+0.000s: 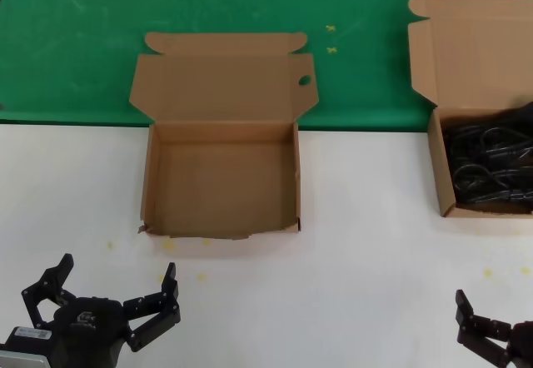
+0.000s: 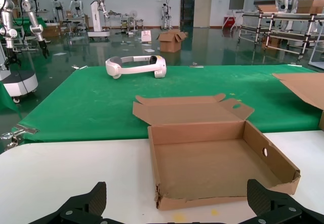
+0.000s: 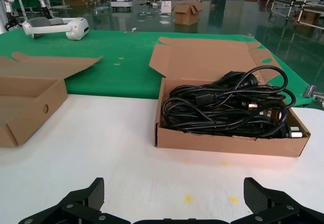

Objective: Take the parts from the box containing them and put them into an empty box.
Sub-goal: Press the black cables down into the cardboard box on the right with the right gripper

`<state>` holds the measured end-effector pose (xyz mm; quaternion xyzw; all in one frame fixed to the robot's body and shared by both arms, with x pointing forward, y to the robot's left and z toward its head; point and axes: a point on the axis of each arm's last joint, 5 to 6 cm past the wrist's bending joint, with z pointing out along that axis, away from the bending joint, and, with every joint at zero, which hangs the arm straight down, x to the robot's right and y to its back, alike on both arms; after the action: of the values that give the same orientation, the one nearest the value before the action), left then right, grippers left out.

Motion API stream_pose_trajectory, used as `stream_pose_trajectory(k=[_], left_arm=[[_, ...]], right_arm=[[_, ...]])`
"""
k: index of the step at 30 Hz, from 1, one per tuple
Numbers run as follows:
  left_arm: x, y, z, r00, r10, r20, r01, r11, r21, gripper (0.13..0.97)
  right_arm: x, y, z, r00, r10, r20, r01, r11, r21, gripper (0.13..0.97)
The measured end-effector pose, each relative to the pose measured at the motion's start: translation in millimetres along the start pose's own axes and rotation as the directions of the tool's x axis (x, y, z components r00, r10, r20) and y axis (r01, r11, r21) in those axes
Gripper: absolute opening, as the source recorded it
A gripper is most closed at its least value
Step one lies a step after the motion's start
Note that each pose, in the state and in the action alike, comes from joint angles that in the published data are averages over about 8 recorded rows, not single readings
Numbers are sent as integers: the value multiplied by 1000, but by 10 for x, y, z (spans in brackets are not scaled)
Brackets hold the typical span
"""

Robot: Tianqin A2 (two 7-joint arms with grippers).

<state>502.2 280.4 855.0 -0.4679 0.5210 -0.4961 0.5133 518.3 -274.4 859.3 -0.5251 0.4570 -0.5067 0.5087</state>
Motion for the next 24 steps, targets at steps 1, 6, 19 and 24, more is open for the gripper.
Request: stream_pose_trajectory(k=[1, 6, 19, 24], left_arm=[[0, 0, 0, 1000, 0, 0, 0, 1000, 0, 966], [0, 0, 0, 1000, 0, 0, 0, 1000, 0, 966], [0, 0, 0, 1000, 1, 0, -1, 1000, 0, 966], [0, 0, 0, 1000, 1, 0, -1, 1000, 0, 966]], right_arm=[[0, 0, 0, 1000, 0, 0, 0, 1000, 0, 966], [0, 0, 0, 1000, 0, 0, 0, 1000, 0, 966], [0, 0, 0, 1000, 0, 0, 0, 1000, 0, 966], [0, 0, 0, 1000, 0, 0, 0, 1000, 0, 966]])
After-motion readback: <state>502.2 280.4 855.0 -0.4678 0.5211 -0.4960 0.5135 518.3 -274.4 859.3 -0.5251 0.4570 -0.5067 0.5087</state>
